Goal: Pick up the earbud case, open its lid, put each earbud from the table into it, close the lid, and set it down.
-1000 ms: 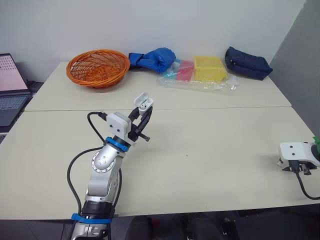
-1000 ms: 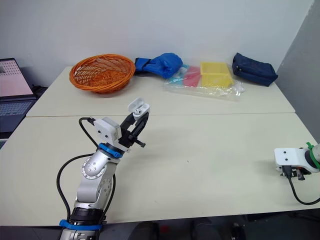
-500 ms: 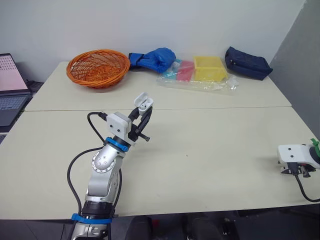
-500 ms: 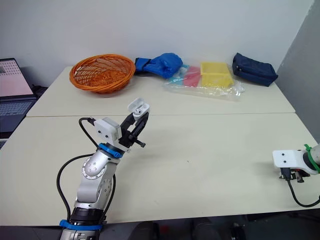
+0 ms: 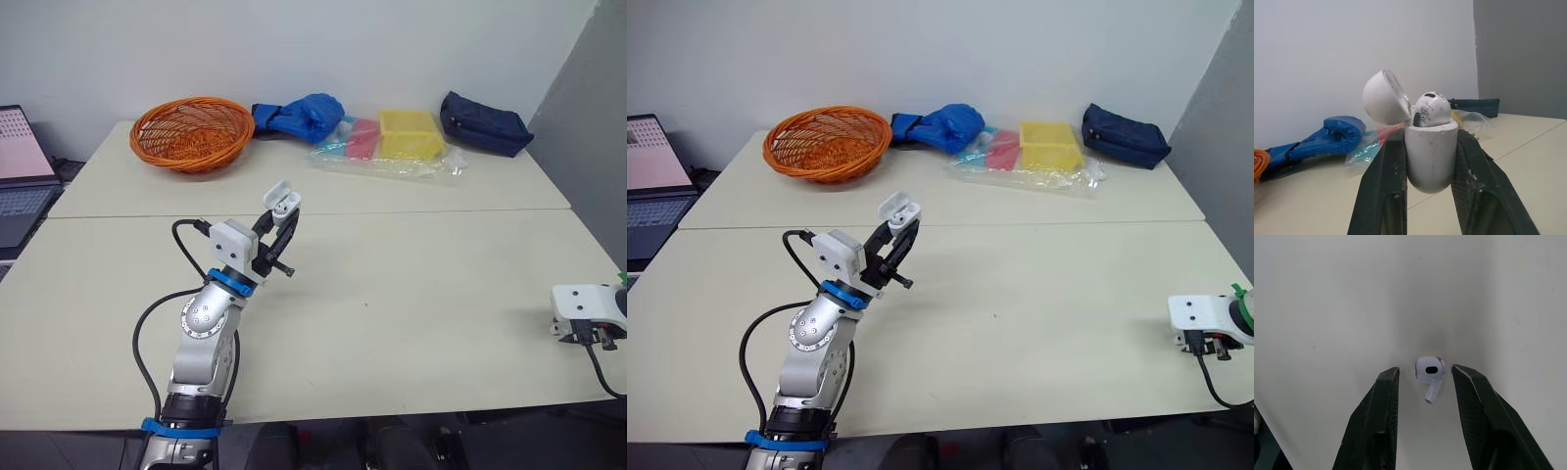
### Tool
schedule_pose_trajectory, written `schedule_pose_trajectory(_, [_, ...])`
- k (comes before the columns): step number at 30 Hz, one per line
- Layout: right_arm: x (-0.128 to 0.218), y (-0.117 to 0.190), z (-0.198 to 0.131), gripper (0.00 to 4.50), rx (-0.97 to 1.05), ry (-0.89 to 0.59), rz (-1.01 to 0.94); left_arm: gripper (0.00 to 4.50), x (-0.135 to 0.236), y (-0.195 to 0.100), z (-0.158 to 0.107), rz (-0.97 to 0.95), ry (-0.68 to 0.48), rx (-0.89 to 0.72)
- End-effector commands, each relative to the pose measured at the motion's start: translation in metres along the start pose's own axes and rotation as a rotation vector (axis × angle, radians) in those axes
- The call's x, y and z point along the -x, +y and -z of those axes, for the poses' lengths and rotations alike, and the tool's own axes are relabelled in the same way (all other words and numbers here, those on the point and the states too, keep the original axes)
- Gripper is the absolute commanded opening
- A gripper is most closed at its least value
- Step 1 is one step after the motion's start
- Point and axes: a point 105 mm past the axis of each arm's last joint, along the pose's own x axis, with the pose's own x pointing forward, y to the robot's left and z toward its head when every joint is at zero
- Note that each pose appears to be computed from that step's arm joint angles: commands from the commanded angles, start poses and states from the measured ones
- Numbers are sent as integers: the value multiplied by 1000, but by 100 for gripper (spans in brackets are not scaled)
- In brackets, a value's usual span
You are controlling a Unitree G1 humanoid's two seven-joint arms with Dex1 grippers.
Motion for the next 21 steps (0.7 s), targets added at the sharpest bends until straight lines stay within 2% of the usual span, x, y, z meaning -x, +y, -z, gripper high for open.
schedule_pose_trajectory(1, [7, -9, -1, 172, -3, 0, 53, 79, -5, 0, -13, 4, -57, -27])
schedule_pose_trajectory(21, [-2, -12, 0, 172, -2, -2, 51, 79, -3, 2, -14, -1, -55, -37])
